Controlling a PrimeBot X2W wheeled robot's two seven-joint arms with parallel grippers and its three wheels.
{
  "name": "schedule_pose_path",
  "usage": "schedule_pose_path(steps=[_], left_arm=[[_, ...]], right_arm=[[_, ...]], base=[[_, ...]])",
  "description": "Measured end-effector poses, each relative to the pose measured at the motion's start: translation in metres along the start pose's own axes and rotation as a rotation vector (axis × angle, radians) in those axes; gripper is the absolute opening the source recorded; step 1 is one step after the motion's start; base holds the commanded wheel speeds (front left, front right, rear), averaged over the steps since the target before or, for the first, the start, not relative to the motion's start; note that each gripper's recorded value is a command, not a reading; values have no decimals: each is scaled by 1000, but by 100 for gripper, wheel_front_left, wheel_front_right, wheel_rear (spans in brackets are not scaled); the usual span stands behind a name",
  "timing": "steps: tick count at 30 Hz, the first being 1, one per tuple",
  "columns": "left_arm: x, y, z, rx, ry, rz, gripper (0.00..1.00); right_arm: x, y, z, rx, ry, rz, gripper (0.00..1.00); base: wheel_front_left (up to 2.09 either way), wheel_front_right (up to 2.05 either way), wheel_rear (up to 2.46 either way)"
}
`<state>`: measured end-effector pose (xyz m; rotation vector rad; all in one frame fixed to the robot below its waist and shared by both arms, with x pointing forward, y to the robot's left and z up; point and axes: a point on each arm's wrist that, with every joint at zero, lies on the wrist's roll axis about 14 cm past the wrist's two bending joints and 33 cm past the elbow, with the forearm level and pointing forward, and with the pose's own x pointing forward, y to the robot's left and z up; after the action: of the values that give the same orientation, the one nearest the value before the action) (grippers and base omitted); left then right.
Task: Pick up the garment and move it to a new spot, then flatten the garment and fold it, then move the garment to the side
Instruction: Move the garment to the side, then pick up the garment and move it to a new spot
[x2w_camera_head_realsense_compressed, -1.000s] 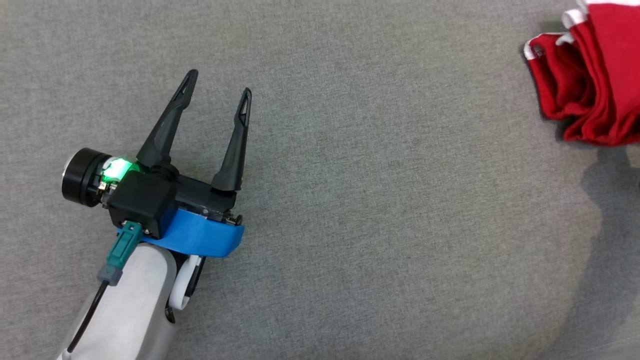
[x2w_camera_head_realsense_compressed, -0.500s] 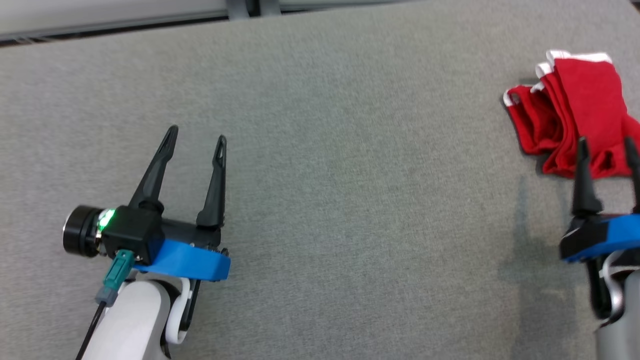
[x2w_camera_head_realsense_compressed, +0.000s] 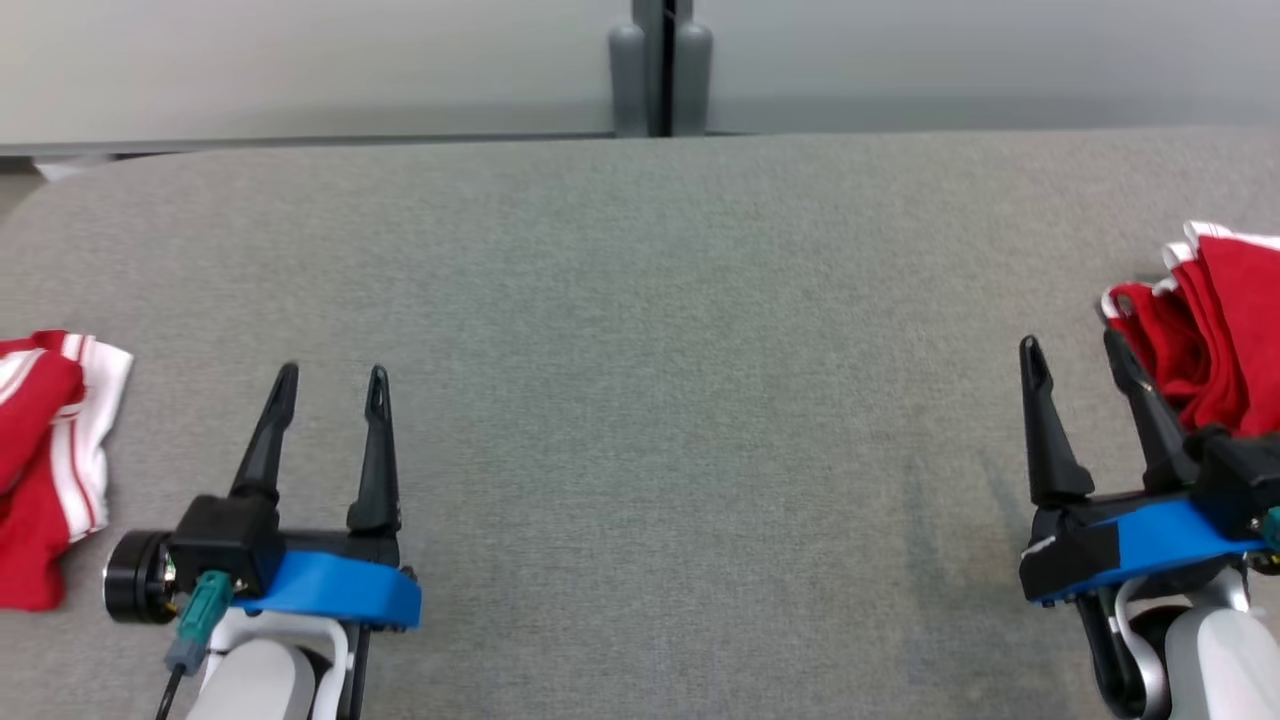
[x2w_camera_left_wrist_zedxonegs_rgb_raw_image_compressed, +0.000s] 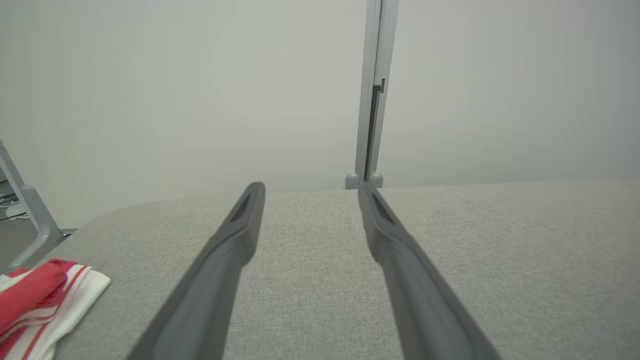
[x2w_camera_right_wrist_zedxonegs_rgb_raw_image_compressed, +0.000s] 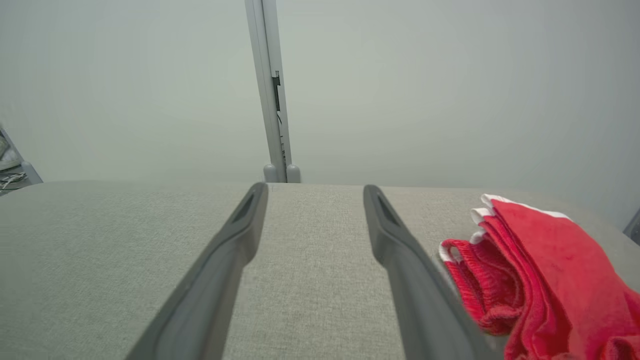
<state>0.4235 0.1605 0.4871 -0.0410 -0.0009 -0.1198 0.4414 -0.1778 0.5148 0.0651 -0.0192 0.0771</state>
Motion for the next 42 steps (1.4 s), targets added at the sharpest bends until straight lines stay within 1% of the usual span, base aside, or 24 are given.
schedule_pose_path(steps=[3,6,15,20,35,42], left_arm=[[-17,10,-1,3,10,32,100],[-26,13,3,8,5,41,100],[-47,7,-2,13,32,21,100],[-56,4,-5,10,50,12,100],[-59,3,-6,7,59,11,100],[-63,11,-1,10,45,37,100]], right_arm=[[-7,8,4,9,-3,18,100],[-16,9,5,8,5,19,100],[-51,1,1,28,37,-11,100],[-64,-2,3,24,44,-23,100],[-68,-5,5,20,46,-30,100],[-64,-2,8,18,36,-20,100]], base=[[0,0,0],[0,0,0],[0,0,0],[0,0,0],[0,0,0],[0,0,0]])
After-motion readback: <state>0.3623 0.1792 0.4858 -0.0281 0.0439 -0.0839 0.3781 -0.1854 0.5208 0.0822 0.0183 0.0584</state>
